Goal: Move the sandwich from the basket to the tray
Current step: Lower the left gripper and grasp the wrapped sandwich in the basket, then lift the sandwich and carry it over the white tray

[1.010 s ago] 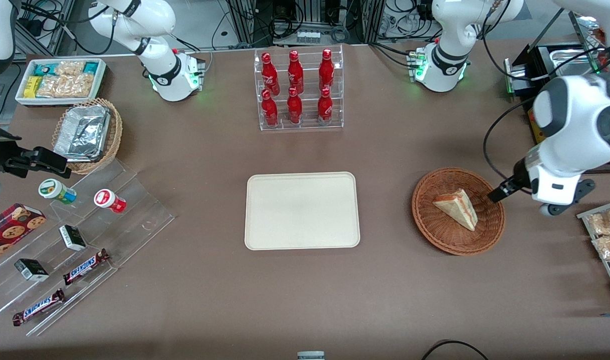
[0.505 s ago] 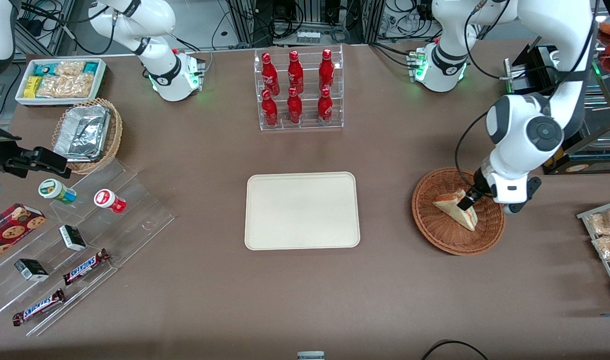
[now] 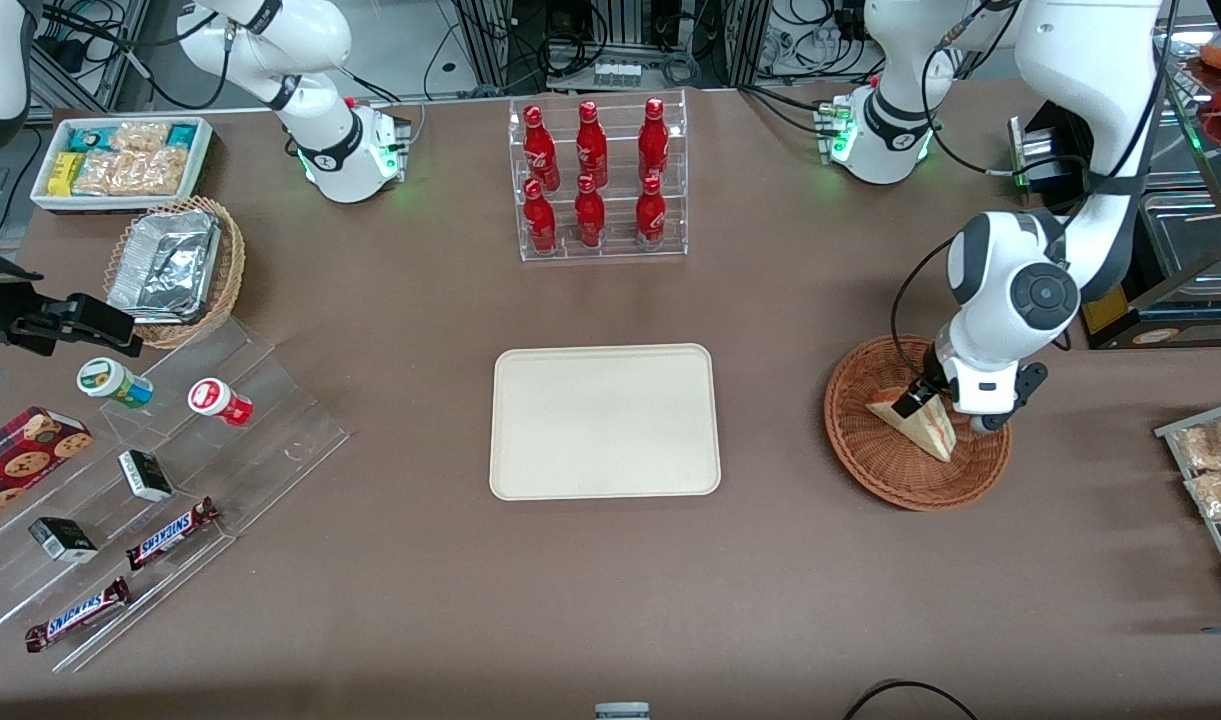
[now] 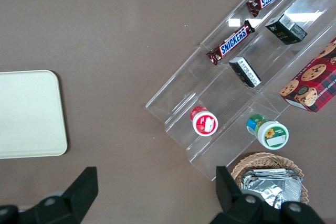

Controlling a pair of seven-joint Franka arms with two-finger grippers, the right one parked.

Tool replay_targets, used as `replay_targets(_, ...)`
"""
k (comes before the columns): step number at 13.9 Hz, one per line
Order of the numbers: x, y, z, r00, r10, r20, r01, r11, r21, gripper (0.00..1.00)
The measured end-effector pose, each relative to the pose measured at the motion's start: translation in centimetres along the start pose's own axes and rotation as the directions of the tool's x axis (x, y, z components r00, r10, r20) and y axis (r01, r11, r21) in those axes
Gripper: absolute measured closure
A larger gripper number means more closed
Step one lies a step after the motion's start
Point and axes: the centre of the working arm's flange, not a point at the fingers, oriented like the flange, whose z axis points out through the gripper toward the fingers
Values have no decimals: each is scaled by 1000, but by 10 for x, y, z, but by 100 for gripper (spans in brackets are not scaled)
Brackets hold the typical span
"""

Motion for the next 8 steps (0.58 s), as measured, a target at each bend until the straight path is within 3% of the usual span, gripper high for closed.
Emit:
replay_targets(1, -1, -1, 4, 1000, -3, -2, 3, 1000, -2, 0)
replay_targets(2, -1, -1, 7, 1000, -19, -5, 19, 1000, -6, 7)
replay_targets(6, 6, 4, -1, 997, -77, -25, 76, 997, -33, 53)
replay_targets(8, 10, 9, -11, 997, -77, -30, 76, 996, -38, 66)
